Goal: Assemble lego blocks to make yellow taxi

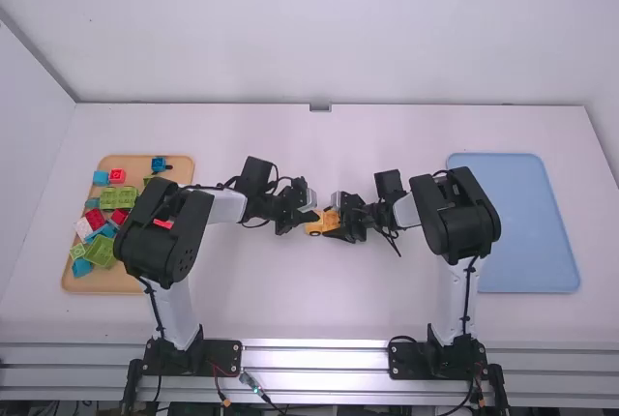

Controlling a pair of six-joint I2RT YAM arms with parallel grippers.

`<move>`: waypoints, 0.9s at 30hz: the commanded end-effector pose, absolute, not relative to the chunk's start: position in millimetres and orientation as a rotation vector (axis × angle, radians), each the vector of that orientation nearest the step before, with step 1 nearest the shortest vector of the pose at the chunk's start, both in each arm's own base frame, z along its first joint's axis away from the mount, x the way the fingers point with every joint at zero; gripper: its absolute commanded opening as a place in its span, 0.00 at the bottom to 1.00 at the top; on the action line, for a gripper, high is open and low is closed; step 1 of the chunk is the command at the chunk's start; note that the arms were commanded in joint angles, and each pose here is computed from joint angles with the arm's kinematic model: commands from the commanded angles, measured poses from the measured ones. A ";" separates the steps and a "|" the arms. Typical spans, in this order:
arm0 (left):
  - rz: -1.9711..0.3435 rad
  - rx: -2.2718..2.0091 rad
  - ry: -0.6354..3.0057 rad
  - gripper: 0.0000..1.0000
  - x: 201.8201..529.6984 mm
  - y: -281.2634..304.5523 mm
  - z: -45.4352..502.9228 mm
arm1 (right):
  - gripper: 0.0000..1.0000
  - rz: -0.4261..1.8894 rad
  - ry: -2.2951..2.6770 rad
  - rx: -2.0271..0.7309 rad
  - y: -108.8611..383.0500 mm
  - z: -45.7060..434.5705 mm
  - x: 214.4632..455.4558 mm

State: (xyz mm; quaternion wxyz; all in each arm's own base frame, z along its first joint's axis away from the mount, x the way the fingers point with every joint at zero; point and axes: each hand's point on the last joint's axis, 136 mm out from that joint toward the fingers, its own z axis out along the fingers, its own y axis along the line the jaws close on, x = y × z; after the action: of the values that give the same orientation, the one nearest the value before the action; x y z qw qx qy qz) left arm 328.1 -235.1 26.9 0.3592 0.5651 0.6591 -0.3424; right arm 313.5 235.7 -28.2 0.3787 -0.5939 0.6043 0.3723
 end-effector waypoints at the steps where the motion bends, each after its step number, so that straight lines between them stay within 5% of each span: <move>1: -0.865 1.477 1.756 0.02 325.0 -232.8 8.3 | 0.57 0.964 1.558 -1.504 234.8 -30.9 316.2; 27: -0.655 1.586 1.987 0.02 319.2 -197.6 -43.8 | 0.57 0.960 1.554 -1.505 234.9 -30.5 317.1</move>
State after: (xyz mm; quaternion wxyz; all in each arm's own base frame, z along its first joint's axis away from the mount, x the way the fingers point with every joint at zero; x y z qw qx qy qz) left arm 330.6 -233.8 19.5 0.3390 0.5870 0.6613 -0.3213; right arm 314.4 236.0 -27.7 0.3810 -0.5950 0.6028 0.3706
